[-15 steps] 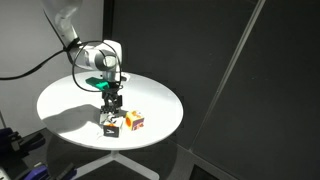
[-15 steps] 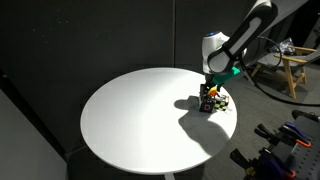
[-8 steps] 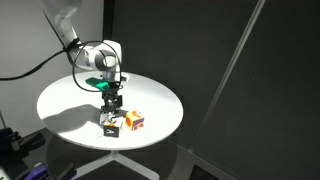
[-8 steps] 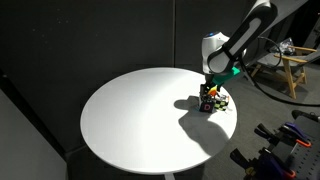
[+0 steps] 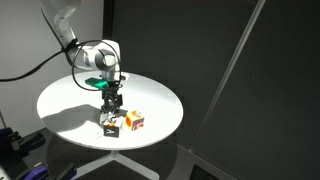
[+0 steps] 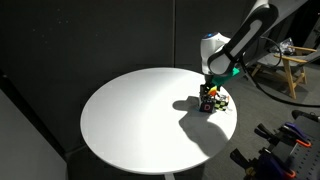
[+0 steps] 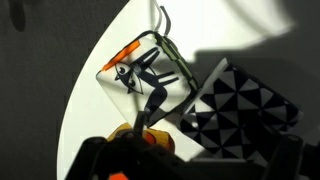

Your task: Flip the white and blue block onto its left side then push it to the left

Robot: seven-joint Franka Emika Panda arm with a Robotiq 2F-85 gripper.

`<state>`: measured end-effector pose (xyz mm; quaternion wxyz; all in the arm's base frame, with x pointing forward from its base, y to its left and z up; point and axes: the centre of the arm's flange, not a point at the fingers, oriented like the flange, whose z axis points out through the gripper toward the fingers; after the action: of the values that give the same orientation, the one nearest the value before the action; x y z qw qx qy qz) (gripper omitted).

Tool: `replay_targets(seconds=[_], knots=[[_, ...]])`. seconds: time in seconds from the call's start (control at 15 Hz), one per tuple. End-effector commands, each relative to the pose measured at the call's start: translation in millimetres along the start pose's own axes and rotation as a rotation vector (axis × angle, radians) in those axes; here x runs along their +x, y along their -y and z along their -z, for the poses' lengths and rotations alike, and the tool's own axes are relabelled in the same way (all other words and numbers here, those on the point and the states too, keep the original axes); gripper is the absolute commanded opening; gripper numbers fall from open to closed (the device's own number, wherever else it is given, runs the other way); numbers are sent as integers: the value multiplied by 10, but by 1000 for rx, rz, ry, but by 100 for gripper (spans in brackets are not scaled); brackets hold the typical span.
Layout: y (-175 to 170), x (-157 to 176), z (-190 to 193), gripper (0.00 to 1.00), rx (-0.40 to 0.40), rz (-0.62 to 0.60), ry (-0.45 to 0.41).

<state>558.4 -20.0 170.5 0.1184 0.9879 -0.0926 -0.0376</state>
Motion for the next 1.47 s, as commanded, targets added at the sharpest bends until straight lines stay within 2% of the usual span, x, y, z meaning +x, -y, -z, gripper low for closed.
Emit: replay_targets(seconds=[0.0, 1.4], knots=[[19, 23, 8, 100, -28, -11, -22], [420, -205, 109, 100, -128, 69, -93]])
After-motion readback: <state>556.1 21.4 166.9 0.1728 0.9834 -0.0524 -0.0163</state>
